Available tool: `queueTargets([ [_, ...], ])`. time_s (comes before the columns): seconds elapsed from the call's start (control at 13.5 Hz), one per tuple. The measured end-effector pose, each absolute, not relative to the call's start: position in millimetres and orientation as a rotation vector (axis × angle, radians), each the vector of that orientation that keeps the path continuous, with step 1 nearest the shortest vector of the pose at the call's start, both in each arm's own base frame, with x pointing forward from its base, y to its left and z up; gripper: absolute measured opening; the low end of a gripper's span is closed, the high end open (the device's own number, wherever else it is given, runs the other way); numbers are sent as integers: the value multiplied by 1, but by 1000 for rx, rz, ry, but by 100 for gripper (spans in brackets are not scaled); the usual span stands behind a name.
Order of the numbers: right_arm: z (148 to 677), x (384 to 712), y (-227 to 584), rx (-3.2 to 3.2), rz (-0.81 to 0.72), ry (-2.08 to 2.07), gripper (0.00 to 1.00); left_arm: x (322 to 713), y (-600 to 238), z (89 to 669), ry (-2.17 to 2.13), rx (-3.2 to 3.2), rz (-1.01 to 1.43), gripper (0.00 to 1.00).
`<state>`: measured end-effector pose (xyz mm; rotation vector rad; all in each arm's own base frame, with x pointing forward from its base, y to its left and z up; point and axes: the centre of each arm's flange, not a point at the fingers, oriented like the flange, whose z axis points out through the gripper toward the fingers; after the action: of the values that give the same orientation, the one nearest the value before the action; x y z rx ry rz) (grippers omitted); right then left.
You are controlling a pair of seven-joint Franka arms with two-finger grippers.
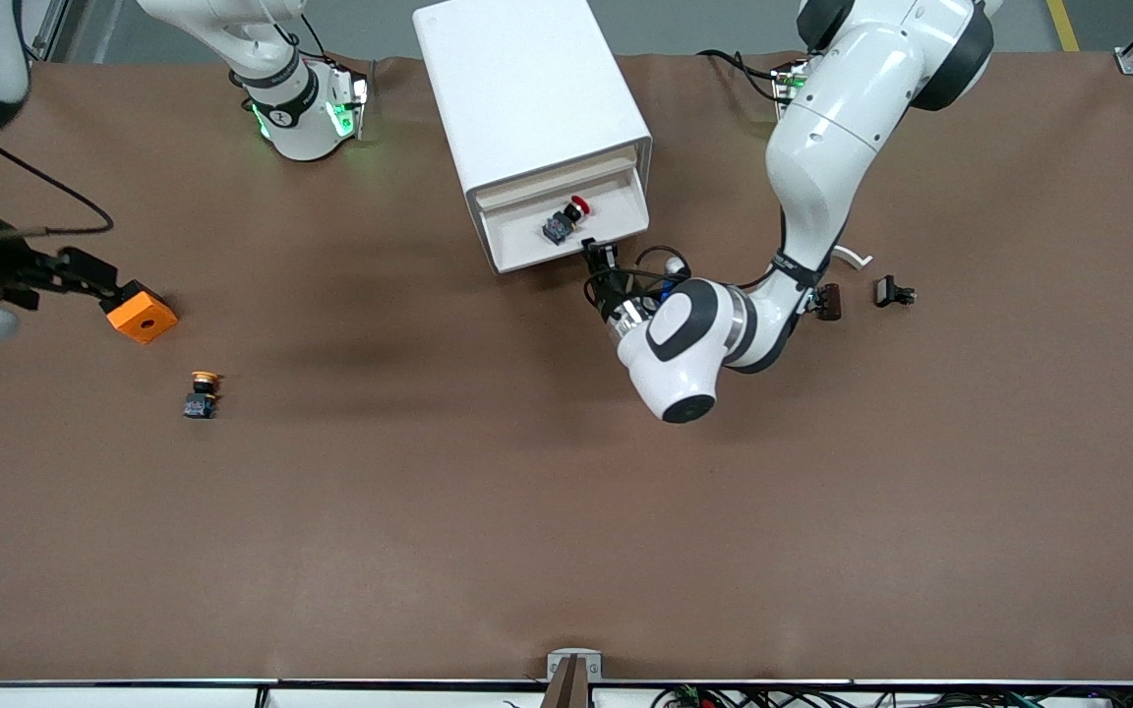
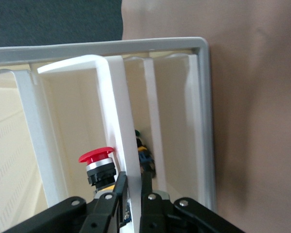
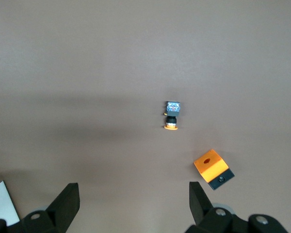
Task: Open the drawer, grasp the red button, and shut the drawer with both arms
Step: 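Reach the right gripper into the open drawer toward the red button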
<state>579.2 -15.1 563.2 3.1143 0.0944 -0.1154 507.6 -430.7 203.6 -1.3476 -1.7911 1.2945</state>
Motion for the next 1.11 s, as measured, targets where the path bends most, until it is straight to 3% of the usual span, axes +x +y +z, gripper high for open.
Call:
queueTargets([
  [0.45, 568, 580, 1, 3112, -112, 108, 100, 523, -419, 207, -1845, -1345, 1302, 15],
  [0.82, 567, 570, 94, 3081, -137, -425, 100, 538, -409, 212, -1887, -1386, 1312, 22],
  [0.89, 567, 565, 117, 3092, -160, -521, 100, 540, -409, 213, -1890, -1402, 1302, 26],
  [1.11, 568, 555, 161, 3113, -235, -749, 100, 551, -407, 220, -1935, -1469, 1251, 59],
])
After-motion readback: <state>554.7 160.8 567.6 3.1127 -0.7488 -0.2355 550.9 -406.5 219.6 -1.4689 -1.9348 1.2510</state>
